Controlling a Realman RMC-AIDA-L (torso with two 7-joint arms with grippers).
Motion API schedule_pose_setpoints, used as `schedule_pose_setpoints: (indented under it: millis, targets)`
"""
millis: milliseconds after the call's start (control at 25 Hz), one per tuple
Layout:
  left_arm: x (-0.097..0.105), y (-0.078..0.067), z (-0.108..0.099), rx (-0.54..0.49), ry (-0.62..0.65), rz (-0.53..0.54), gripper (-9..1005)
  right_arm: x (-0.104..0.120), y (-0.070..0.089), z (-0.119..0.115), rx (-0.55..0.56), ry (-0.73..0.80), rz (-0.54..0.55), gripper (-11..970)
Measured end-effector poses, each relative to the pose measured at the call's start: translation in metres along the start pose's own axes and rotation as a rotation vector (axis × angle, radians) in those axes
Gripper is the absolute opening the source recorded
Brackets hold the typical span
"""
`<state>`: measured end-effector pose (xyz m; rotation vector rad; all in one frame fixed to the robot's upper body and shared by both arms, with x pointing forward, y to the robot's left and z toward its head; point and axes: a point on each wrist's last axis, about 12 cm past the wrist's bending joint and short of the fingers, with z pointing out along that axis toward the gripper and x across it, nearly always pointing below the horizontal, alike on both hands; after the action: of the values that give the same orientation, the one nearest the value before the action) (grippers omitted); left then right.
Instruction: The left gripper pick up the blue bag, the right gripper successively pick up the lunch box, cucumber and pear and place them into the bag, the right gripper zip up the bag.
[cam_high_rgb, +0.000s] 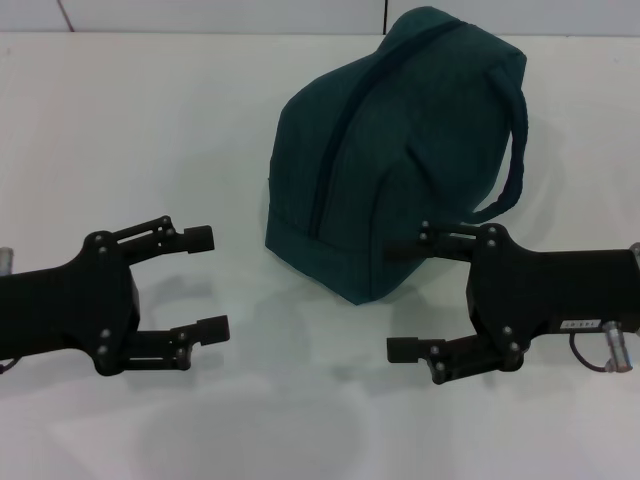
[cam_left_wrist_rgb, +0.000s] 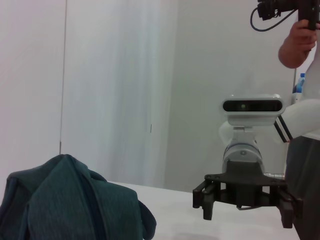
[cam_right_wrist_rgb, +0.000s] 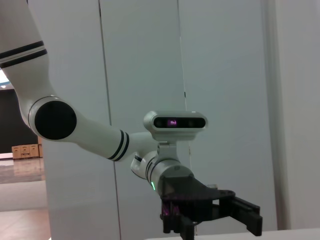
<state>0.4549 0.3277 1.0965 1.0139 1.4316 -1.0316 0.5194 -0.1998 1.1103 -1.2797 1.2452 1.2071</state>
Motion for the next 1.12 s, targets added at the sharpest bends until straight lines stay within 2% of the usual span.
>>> schedule_pose_setpoints:
  millis: [1120]
  targets:
    - [-0.0012,0.0016,0.0004,-0.013,-0.012,0.002,888,0.0023,0.001,-0.0009,0.004,0.001,0.008,886]
